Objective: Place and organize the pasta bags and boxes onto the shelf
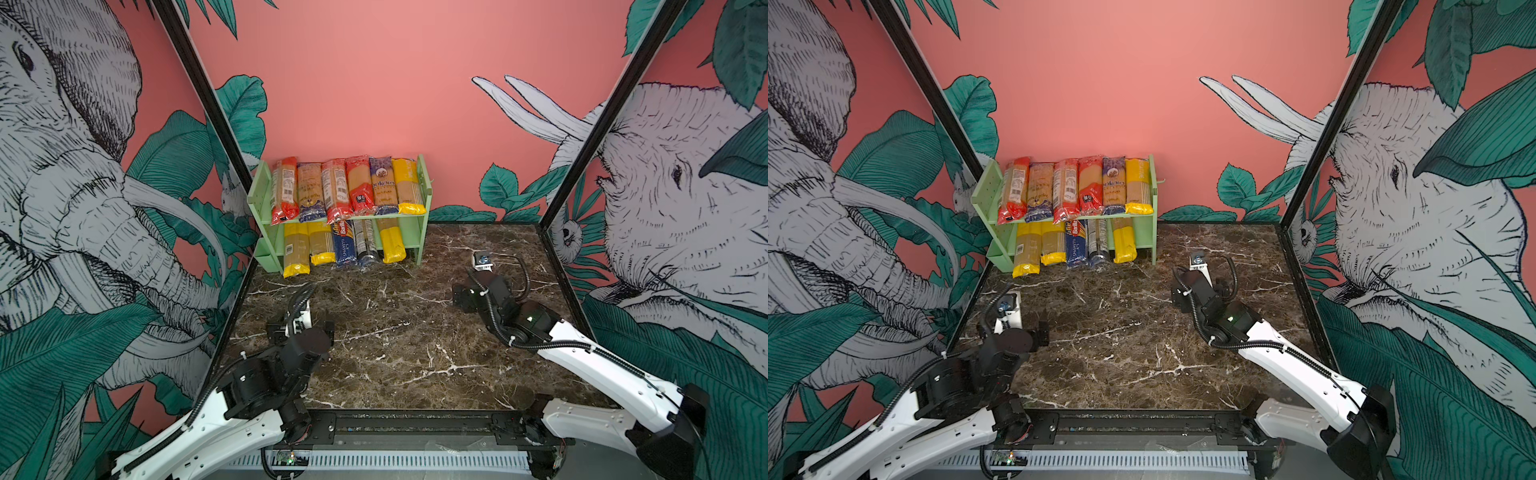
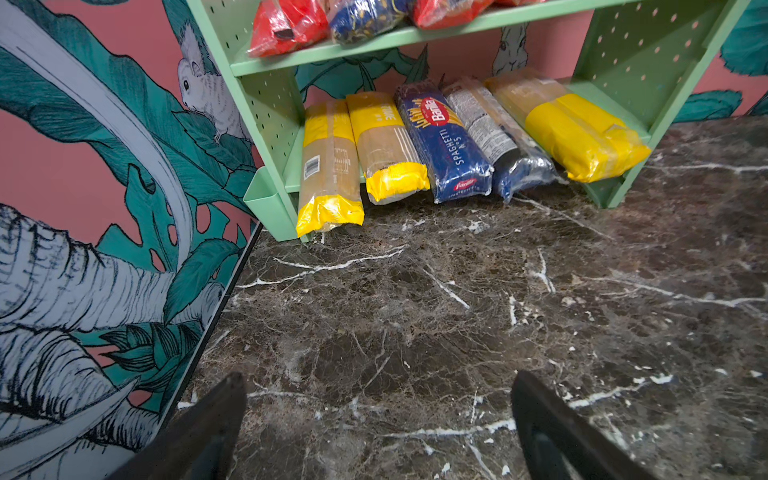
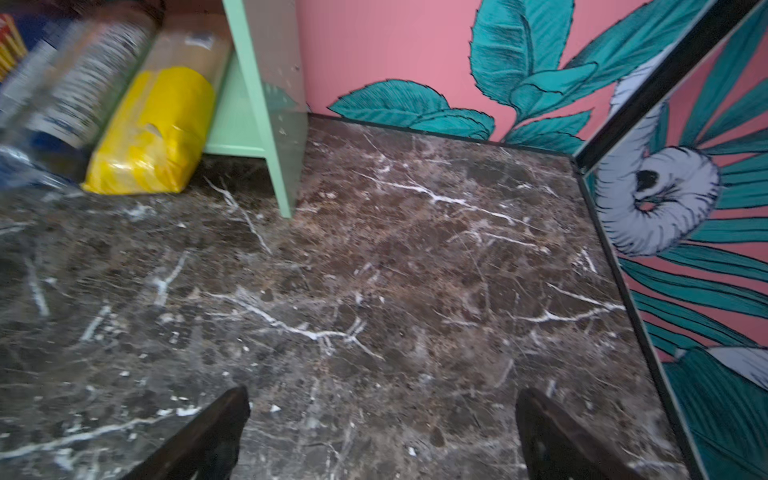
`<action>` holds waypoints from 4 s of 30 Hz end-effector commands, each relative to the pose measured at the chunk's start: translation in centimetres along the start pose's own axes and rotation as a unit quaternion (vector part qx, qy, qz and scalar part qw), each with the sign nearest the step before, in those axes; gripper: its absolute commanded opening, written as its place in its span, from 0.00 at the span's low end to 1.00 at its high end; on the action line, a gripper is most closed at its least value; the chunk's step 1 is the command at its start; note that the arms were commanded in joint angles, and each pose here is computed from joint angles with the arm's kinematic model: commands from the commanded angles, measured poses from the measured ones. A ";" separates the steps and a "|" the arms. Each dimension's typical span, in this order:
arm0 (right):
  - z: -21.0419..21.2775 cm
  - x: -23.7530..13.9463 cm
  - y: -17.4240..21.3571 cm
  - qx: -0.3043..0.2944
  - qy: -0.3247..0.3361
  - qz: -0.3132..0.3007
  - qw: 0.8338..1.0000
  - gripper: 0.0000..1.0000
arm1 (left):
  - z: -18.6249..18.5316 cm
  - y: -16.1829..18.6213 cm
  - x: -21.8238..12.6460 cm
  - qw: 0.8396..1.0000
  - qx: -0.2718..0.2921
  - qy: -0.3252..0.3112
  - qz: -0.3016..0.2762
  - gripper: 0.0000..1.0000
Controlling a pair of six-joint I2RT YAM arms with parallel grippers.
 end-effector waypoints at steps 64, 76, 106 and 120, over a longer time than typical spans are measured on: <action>-14.2 15.2 9.7 0.082 0.128 -0.110 0.982 0.99 | 4.1 6.4 23.6 1.000 -0.015 -0.007 -0.005 0.99; -13.5 17.0 10.9 0.069 0.086 -0.117 0.987 0.99 | 3.6 6.8 24.1 1.000 -0.003 0.023 -0.002 0.99; -12.8 17.0 10.7 0.048 0.117 -0.110 0.986 0.99 | 3.5 6.9 24.0 1.000 -0.002 0.023 -0.005 1.00; -12.7 17.0 10.7 0.047 0.117 -0.110 0.986 0.99 | 3.5 6.9 24.1 1.000 0.002 0.021 -0.003 1.00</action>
Point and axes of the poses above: each gripper's point midway between its finger pads, its own x axis out along the fingers, its own z axis along the line the jaws close on, y = z × x, the point moved 10 cm from there along -x, back along the fingers, and after that the axes turned 2 degrees about -x, right-handed, at the moved point
